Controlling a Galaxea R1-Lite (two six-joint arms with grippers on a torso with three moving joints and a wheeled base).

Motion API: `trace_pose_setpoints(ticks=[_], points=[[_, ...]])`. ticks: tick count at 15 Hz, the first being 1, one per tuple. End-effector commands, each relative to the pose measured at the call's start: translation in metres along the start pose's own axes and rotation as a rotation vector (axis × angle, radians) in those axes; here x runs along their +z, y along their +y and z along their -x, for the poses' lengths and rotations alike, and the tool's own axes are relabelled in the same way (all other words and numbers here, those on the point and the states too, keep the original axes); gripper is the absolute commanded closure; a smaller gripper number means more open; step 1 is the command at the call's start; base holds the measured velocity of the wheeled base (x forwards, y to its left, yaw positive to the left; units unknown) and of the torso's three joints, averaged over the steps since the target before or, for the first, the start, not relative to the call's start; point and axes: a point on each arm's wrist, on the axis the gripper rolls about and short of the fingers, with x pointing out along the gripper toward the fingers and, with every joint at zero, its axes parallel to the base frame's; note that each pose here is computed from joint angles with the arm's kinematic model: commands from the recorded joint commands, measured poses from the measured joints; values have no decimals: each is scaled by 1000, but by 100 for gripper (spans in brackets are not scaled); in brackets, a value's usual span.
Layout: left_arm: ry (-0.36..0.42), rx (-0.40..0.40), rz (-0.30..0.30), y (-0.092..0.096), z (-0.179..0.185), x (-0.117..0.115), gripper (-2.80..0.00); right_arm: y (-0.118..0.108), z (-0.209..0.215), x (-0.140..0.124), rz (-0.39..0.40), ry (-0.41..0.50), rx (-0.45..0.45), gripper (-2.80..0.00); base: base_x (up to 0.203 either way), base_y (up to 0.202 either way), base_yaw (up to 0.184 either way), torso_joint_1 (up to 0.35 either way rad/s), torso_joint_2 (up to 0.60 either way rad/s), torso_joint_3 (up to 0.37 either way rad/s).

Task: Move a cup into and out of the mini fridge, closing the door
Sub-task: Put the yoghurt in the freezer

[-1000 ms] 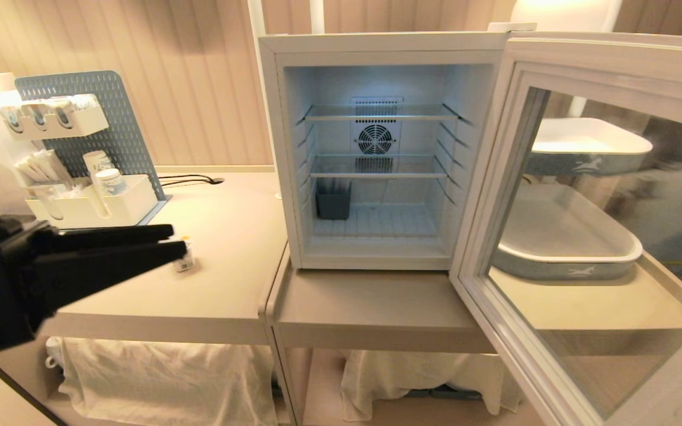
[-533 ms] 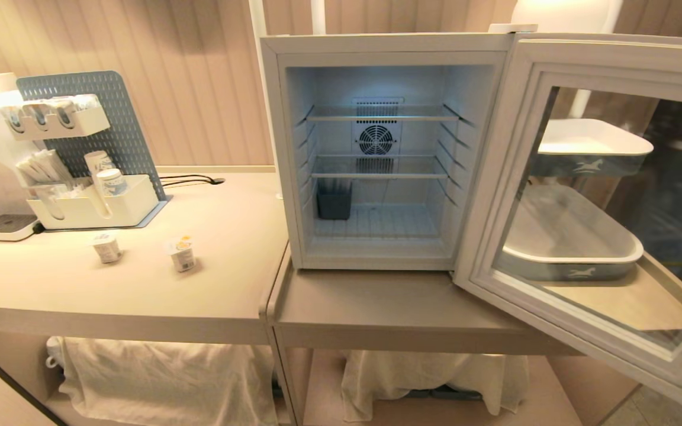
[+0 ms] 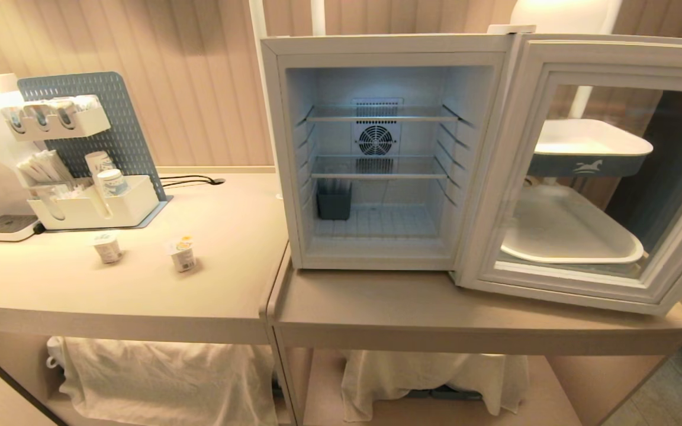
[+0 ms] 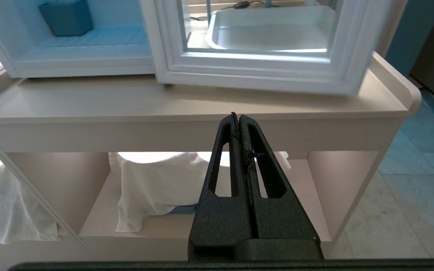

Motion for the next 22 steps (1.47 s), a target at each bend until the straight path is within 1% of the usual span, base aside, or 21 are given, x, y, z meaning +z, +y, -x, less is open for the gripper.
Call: trace_pose_setpoints(ticks=[1,2,3,4,5,6,8,9,10,11,12,13,14,15,16,19,22], points=[[-8,2,-39,6,25,-41,0,0,0,0,1,-1,1,0,0,0,0,0,0,0],[17,40,-62,13,24,-59,0,0,0,0,1,-1,1,0,0,0,0,0,0,0],[57,127,-63,22,13,-71,0,0,0,0,1,-2,1,0,0,0,0,0,0,0],[71,211,-63,32,-4,-75,0,0,0,0,1,-2,1,0,0,0,0,0,0,0],[51,277,-73,42,-25,-79,0,0,0,0,1,-2,1,0,0,0,0,0,0,0],[14,335,-99,54,-48,-84,0,0,0,0,1,-2,1,0,0,0,0,0,0,0],[-35,413,-192,82,-98,-111,0,0,0,0,-2,-2,1,0,0,0,0,0,0,0],[-47,436,-227,93,-114,-128,0,0,0,0,-2,-2,1,0,0,0,0,0,0,0],[-38,428,-249,101,-123,-144,0,0,0,0,-2,-2,1,0,0,0,0,0,0,0],[-56,376,-271,103,-128,-151,0,0,0,0,-4,-2,1,0,0,0,0,0,0,0],[-84,341,-297,103,-129,-151,0,0,0,0,-5,-2,1,0,0,0,0,0,0,0],[-50,323,-345,104,-130,-154,0,0,0,0,-5,-2,1,0,0,0,0,0,0,0],[-33,311,-358,104,-130,-156,0,0,0,0,-5,-2,1,0,0,0,0,0,0,0],[-43,312,-318,104,-130,-156,0,0,0,0,-5,-1,1,0,0,0,0,0,0,0],[-53,312,-301,104,-130,-156,0,0,0,0,-5,-2,1,0,0,0,0,0,0,0],[-61,312,-288,104,-130,-156,0,0,0,0,-5,-1,1,0,0,0,0,0,0,0],[-61,311,-284,104,-130,-156,0,0,0,0,-4,-1,1,0,-166,0,0,12,3,0]])
